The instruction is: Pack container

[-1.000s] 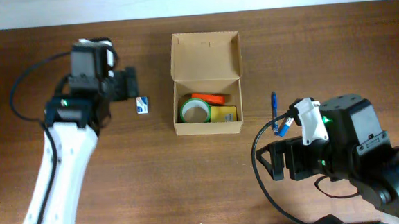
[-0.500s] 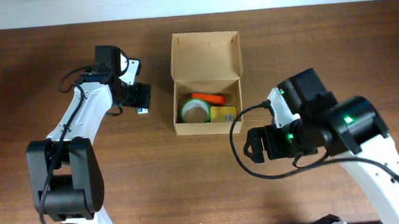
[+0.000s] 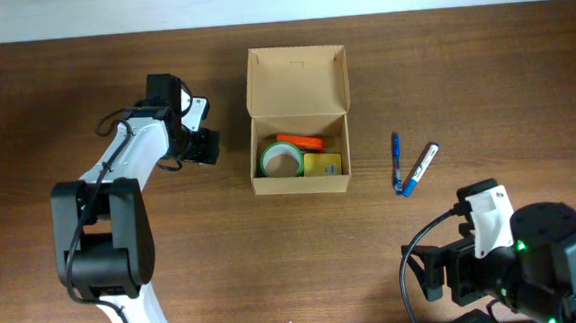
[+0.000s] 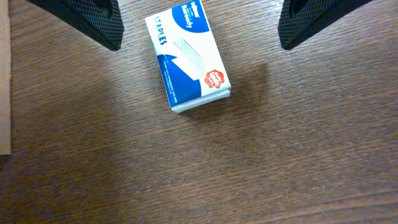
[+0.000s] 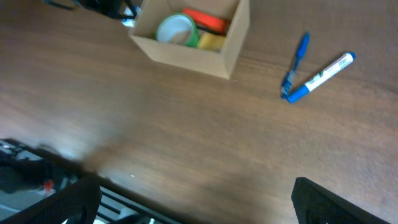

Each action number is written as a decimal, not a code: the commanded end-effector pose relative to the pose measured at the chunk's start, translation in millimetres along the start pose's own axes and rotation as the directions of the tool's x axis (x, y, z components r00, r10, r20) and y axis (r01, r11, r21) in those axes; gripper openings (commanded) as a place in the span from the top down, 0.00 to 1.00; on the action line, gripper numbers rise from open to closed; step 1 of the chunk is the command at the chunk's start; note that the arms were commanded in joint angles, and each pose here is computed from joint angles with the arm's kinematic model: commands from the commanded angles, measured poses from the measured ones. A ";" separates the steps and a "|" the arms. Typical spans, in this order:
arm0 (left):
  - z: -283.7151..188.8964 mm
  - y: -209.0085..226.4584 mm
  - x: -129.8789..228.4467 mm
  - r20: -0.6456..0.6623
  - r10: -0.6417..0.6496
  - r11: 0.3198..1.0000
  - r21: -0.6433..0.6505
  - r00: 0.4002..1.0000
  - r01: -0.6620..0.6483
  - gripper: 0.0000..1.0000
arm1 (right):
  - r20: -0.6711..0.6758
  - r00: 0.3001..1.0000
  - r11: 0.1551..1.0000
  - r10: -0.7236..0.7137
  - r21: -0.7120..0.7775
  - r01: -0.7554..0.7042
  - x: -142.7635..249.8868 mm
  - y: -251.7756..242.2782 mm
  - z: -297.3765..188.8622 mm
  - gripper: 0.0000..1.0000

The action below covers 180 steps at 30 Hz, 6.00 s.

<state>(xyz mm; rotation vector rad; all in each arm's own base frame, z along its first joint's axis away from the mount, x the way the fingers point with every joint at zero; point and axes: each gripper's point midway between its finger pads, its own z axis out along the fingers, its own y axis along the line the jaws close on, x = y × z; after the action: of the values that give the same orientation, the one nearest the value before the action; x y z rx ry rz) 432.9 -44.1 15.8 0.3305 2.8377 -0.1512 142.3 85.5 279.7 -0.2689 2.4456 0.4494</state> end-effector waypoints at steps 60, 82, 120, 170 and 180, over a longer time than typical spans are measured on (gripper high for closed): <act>-154.5 -49.6 -104.2 0.364 0.167 0.986 -0.074 0.916 -0.151 0.89 | 0.036 0.999 1.000 -0.017 0.022 0.016 -1.6 -4.8 0.8 0.01; -94.2 -203.4 -24.9 0.159 0.944 0.287 0.029 0.288 -0.958 0.96 | 0.036 0.999 1.000 -0.017 0.023 0.016 -1.6 -4.9 0.8 0.01; -272.3 -186.8 -51.4 0.401 0.873 0.413 -0.302 0.278 -0.859 0.00 | 0.043 0.999 1.000 -0.018 0.022 0.017 -3.3 -4.5 0.8 0.01; -393.9 -193.9 23.1 0.702 0.670 0.510 -0.197 0.243 -0.838 0.00 | -0.172 0.779 0.748 0.603 0.462 -0.477 -27.0 -227.6 258.7 0.27; -393.8 -193.9 23.1 0.702 0.670 0.510 -0.196 0.243 -0.838 0.00 | -0.175 0.778 0.758 0.604 0.429 -0.492 -0.7 -225.2 277.7 0.40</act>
<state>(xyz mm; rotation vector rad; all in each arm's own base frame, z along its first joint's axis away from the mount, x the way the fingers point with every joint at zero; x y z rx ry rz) 264.1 -173.7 389.5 1.3499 1.6187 -0.3075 365.2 -17.8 21.5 0.6297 2.8253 0.1823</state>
